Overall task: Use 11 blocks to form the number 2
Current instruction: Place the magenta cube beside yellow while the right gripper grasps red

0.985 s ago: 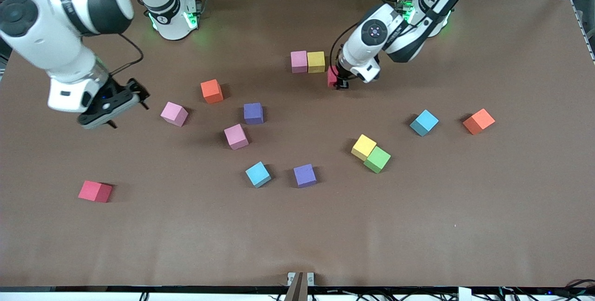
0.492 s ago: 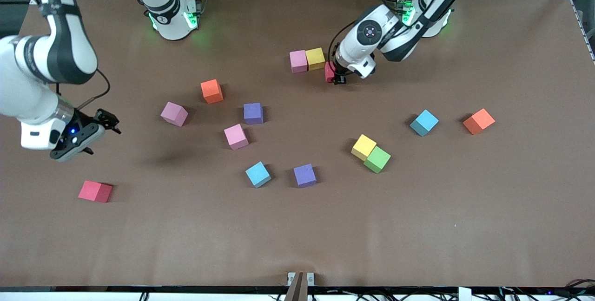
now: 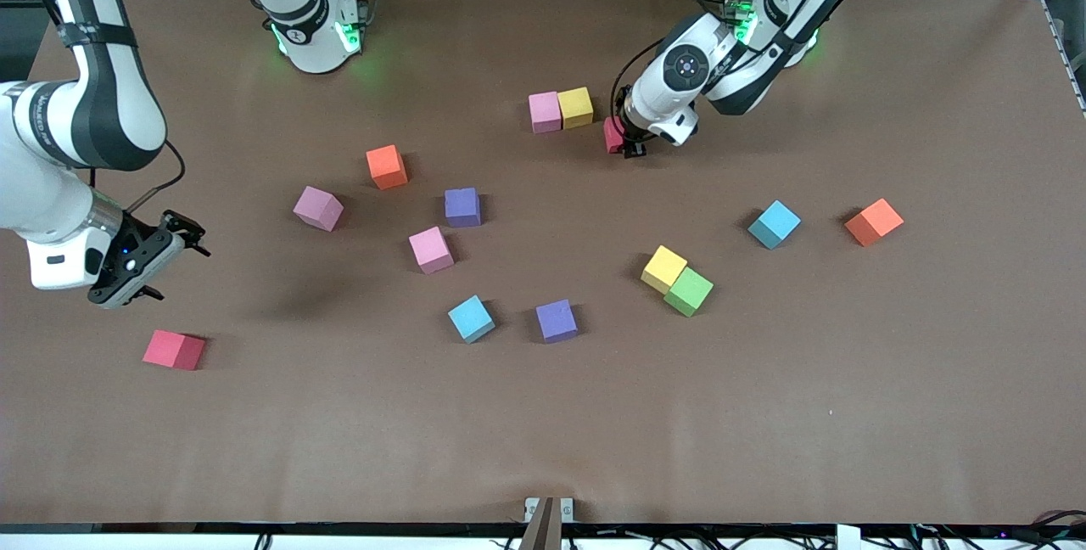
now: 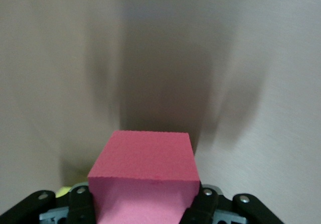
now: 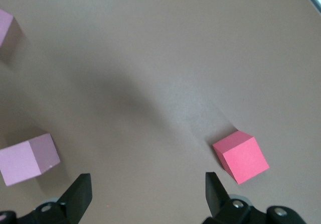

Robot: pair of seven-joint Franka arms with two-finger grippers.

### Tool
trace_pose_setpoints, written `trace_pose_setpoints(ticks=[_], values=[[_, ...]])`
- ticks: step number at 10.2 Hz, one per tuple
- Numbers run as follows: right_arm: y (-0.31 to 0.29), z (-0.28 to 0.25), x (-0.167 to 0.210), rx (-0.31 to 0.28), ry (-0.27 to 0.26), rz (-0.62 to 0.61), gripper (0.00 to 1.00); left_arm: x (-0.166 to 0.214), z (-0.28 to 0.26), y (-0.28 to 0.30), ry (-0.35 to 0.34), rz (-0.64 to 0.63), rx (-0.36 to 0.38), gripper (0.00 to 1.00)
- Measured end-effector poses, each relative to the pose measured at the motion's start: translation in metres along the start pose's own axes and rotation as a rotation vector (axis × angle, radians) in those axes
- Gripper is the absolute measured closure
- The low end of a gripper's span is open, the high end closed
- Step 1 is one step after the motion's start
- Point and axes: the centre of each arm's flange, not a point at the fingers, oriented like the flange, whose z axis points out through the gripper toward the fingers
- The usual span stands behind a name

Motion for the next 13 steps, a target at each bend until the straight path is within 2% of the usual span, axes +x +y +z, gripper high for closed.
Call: trace_pose_setpoints(ticks=[2, 3, 5, 9, 10, 13], values=[[0.022, 0.025, -0.018, -0.038, 0.011, -0.029, 0.0, -0.001, 0.007, -0.014, 0.015, -0.041, 0.002, 0.38], [0.032, 0.044, -0.024, -0.048, 0.023, -0.083, 0.0, -0.002, 0.007, -0.017, 0.018, -0.052, 0.0, 0.38], [0.047, 0.079, -0.028, -0.034, 0.036, -0.202, 0.0, -0.008, 0.01, -0.03, 0.023, -0.027, -0.003, 0.38], [0.064, 0.111, -0.032, 0.0, 0.047, -0.227, 0.0, -0.018, 0.006, -0.065, 0.03, -0.012, -0.071, 0.38], [0.064, 0.115, -0.032, 0.003, 0.039, -0.241, 0.0, -0.017, 0.004, -0.064, 0.03, -0.014, -0.081, 0.38], [0.073, 0.123, -0.031, -0.038, -0.04, -0.35, 0.0, -0.02, 0.003, -0.069, 0.018, -0.01, -0.091, 0.38]])
